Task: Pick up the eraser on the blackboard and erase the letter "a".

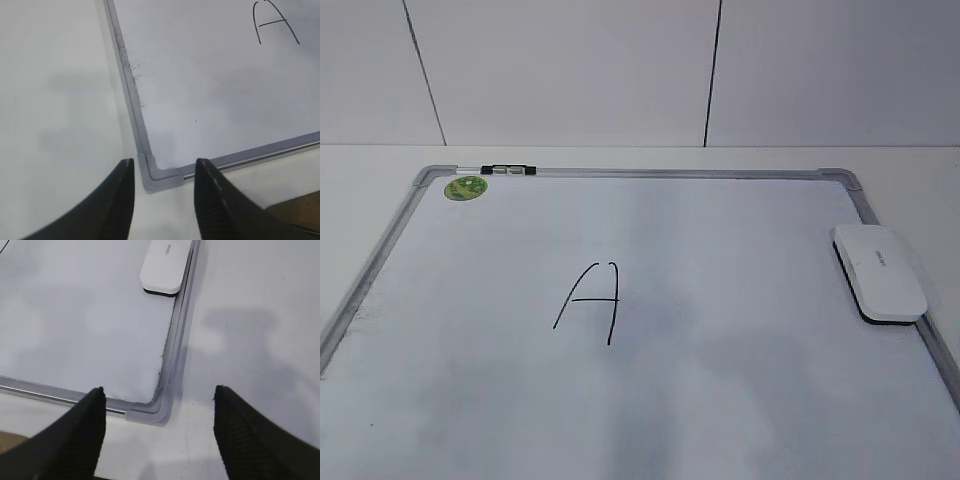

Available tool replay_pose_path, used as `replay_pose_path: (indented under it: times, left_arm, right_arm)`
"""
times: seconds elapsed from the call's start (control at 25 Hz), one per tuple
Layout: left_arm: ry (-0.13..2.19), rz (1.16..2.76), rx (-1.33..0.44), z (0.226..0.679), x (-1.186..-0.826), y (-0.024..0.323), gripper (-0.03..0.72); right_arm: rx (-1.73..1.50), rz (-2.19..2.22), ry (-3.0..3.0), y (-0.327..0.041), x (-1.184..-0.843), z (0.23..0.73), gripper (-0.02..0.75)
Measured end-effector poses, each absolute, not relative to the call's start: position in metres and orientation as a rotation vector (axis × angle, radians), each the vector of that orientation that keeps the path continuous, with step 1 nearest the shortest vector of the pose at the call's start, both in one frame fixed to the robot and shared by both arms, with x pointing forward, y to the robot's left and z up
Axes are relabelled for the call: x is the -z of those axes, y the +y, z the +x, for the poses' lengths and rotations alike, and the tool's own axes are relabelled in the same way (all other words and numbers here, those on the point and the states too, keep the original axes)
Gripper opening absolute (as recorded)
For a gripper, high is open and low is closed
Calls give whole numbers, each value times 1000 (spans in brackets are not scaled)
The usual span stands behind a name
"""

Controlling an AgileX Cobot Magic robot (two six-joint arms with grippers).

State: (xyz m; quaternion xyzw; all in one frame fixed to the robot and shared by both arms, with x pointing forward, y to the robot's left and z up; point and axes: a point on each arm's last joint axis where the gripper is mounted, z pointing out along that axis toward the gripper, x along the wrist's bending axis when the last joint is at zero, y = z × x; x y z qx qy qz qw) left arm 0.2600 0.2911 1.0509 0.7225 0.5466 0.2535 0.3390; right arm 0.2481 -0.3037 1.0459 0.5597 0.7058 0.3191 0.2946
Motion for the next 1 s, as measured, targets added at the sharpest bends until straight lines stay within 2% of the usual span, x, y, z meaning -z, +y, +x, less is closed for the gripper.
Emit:
replay_pose_path:
  times: [1.0]
  left_arm:
    - [1396,1849,-682,253,-1052,292,268]
  right_arm:
    - [-903,1455,1831,-306,-1046,239,540]
